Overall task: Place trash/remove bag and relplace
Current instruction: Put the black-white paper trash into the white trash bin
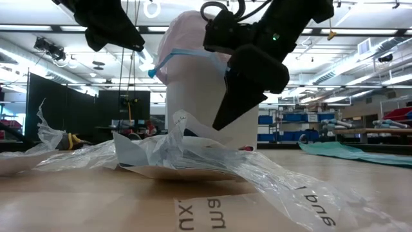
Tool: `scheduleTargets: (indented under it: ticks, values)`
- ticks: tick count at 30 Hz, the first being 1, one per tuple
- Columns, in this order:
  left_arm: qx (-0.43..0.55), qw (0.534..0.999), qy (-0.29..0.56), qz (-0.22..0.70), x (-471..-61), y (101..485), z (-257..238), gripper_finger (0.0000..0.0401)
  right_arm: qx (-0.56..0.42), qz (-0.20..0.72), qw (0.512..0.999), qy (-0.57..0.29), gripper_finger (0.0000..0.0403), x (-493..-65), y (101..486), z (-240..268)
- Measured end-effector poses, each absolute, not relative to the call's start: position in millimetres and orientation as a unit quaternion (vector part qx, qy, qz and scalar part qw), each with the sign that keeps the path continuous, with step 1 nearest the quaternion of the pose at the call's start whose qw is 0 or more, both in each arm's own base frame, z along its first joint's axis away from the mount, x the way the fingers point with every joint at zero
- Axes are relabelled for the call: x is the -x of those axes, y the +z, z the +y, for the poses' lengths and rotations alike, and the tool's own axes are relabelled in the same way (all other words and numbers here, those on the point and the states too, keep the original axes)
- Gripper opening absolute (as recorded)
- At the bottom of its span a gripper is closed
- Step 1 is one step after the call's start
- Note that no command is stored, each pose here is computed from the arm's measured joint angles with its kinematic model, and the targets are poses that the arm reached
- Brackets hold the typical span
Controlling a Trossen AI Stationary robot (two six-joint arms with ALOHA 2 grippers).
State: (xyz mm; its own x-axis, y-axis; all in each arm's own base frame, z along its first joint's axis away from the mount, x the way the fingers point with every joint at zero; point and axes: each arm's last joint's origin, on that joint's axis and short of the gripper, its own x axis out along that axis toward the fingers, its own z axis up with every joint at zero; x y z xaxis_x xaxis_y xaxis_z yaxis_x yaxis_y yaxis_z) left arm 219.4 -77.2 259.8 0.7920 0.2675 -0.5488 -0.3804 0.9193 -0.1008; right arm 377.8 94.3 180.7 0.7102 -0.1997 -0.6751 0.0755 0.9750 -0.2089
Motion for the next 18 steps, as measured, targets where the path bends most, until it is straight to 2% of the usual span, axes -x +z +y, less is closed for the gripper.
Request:
scheduleTargets:
  ticks: [12,15,18]
  values:
    - [0.103,0.941,0.172,0.273,-219.4,259.8,-77.2,0.0096,0.067,0.364,0.924,-0.095,0.0212,-375.7,166.5,75.4]
    - [0.103,0.941,0.173,0.272,-219.4,259.8,-77.1,0.0096,0.055,0.362,0.922,-0.125,0.0178,-376.6,166.5,68.1]
    - [0.099,0.941,0.182,0.268,-219.3,260.1,-76.5,0.0096,0.027,0.359,0.922,-0.141,0.011,-377.8,166.4,61.1]
